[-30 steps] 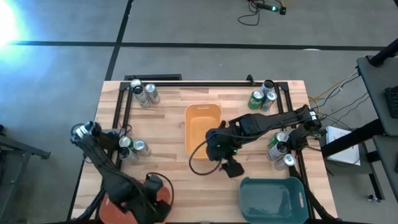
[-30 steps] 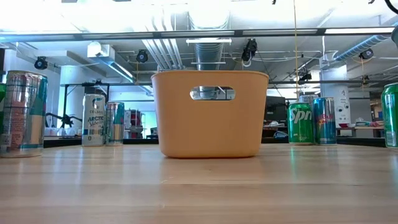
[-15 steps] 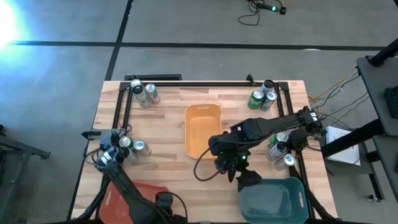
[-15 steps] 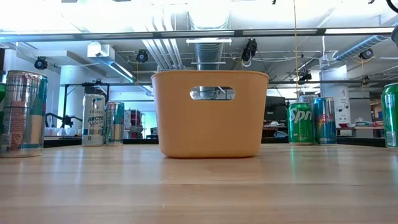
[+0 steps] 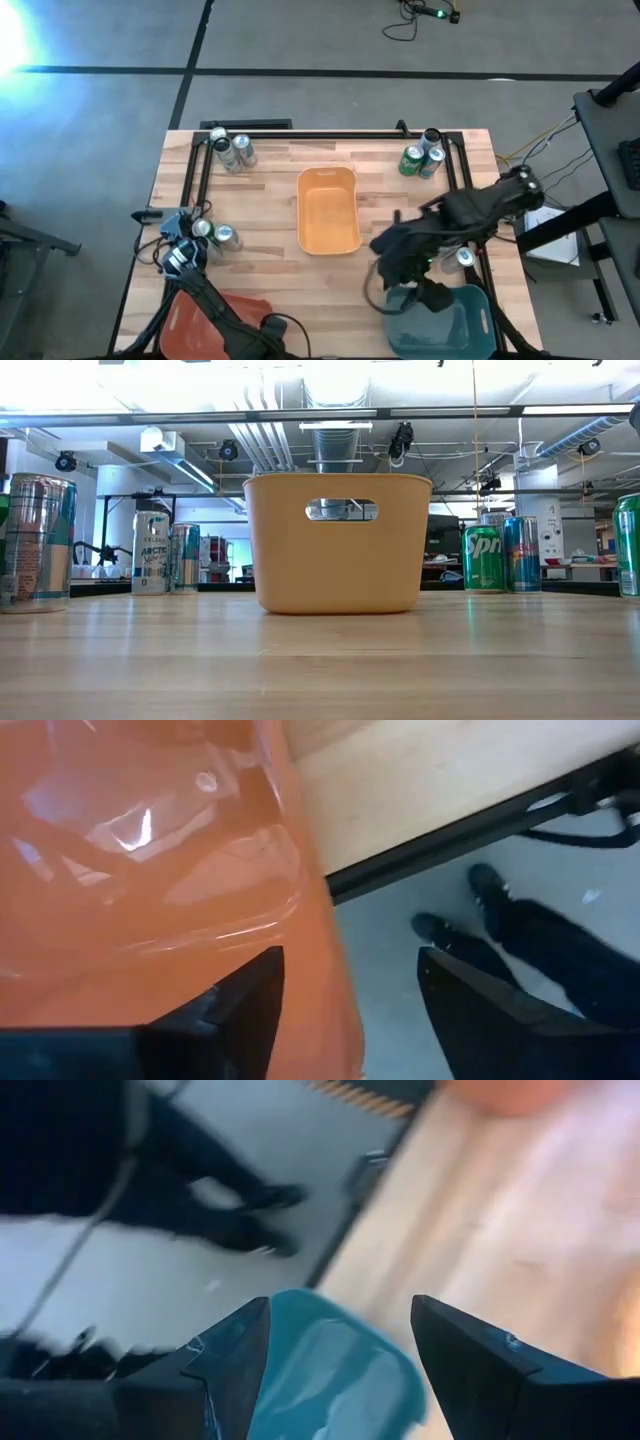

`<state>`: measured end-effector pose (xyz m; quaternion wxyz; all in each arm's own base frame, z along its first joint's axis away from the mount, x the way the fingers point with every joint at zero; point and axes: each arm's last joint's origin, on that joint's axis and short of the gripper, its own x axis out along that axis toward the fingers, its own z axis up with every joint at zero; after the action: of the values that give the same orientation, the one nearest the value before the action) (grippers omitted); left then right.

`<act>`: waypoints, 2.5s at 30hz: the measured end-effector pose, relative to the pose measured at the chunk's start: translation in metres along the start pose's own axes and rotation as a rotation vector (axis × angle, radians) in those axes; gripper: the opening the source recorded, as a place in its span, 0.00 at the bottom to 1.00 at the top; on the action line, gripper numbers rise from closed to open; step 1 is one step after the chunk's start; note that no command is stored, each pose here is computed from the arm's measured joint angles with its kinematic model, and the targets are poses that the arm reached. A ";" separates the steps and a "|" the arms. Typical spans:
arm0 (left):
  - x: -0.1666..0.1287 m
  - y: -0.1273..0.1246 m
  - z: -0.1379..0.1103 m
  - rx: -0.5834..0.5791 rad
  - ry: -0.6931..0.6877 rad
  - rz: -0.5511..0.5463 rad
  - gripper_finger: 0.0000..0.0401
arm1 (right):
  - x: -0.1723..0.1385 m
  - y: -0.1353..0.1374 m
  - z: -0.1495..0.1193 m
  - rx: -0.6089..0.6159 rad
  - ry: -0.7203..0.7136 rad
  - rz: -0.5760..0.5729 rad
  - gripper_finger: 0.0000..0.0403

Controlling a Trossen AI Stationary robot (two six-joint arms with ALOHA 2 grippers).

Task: Sort soda cans
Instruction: Move the orange bin on the left side of the yellow bin

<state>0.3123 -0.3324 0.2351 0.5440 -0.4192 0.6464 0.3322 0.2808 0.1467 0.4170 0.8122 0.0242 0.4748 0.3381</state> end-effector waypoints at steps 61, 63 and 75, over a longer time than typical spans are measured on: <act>-0.233 0.093 0.032 0.919 -0.782 -0.473 0.00 | -0.065 0.027 -0.066 0.171 -0.247 -0.698 0.35; -0.235 0.104 0.040 0.941 -0.782 -0.385 0.00 | -0.065 0.026 -0.066 0.207 -0.263 -0.703 0.33; -0.204 0.114 0.069 1.132 -0.645 -0.105 0.00 | -0.044 0.022 -0.062 0.336 -0.213 -0.667 0.20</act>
<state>0.2503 -0.1860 0.4195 0.8628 0.0216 0.5046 0.0225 0.2067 0.1211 0.4245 0.9069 0.0361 0.4185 -0.0316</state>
